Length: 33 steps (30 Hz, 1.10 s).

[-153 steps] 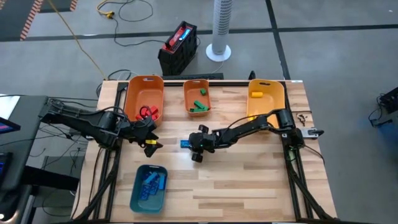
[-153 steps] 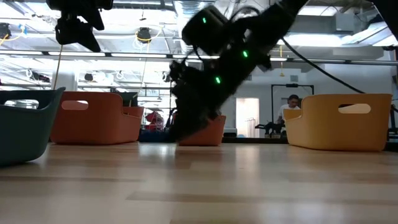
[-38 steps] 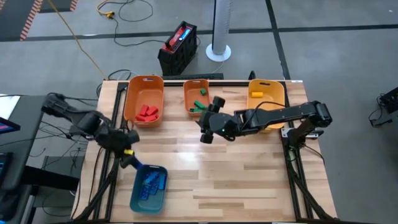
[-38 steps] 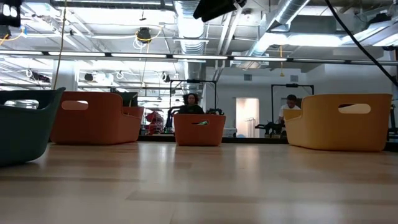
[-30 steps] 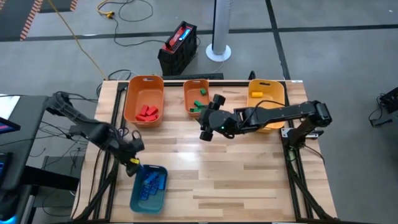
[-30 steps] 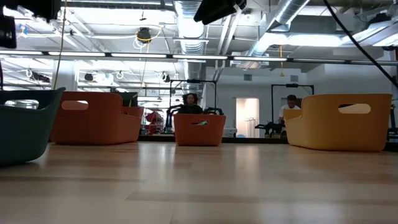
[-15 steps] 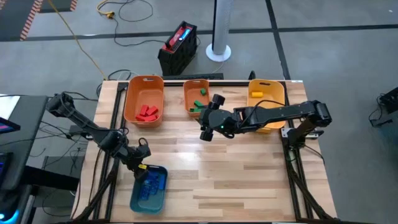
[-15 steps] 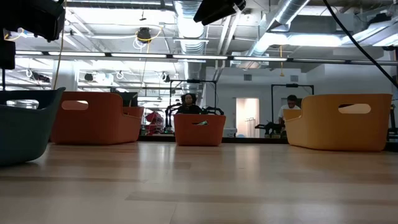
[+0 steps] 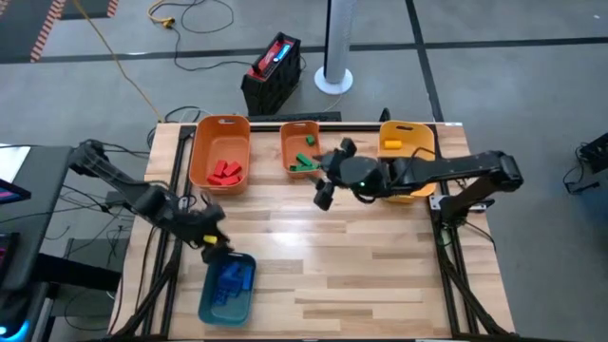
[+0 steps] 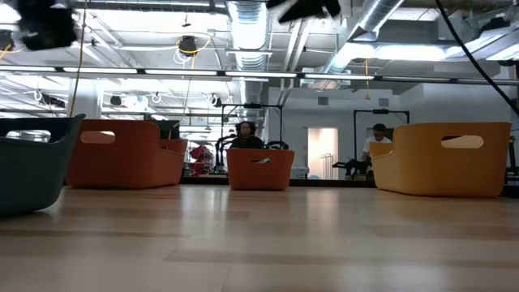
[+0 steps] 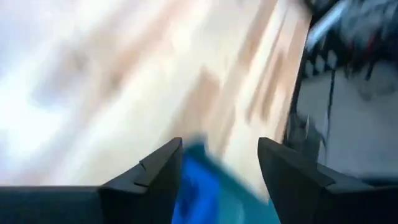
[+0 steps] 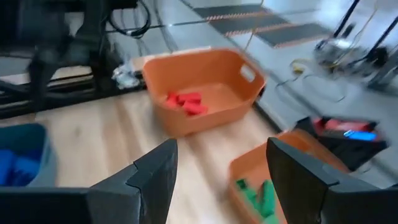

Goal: Sort blocks
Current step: Return to Home Position

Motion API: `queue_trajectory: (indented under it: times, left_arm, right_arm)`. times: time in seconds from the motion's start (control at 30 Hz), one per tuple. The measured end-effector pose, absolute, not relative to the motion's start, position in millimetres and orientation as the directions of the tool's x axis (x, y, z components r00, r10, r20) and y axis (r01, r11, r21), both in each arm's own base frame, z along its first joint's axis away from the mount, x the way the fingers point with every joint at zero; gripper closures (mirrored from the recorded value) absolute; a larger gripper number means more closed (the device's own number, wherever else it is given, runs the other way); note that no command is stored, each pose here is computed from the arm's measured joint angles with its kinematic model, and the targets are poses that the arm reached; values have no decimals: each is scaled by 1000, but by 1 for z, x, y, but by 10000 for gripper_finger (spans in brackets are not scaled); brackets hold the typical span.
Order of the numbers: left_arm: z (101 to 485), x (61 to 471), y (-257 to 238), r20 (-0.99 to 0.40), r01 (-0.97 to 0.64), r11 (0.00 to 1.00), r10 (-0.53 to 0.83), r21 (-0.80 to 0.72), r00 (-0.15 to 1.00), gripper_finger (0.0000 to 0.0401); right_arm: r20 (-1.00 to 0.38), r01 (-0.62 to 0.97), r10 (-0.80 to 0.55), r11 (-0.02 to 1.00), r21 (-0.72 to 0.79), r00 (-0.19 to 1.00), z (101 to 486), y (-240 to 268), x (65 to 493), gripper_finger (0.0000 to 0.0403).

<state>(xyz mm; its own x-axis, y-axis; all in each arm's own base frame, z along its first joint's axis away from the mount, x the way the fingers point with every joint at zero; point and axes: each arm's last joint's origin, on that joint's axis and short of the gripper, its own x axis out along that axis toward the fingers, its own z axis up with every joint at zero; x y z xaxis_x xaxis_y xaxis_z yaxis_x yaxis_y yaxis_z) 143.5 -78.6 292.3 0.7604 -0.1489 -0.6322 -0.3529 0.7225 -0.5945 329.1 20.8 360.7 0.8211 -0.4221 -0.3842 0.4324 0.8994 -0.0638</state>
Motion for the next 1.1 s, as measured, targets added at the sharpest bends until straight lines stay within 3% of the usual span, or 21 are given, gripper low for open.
queue_trajectory:
  times: [0.13,0.23,0.6,0.8,1.1]
  left_arm:
    - [311,137,-68,-450,-304,797,46,-522,892,206]
    - [320,127,-59,-350,-297,844,140,-447,926,216]
    - [335,58,-8,-188,-338,838,283,-428,940,274]
    - [336,53,-1,-167,-394,820,357,-415,919,313]
    - [335,74,-7,-205,-475,840,432,-262,878,341]
  right_arm:
    - [-345,455,-402,886,86,848,335,19,297,148]
    - [-309,472,-402,859,197,862,318,16,270,148]
    - [-167,438,-415,739,511,894,276,-4,187,148]
    - [-49,380,-455,675,632,889,254,-18,153,148]
    - [136,311,-523,675,669,841,250,-24,100,148]
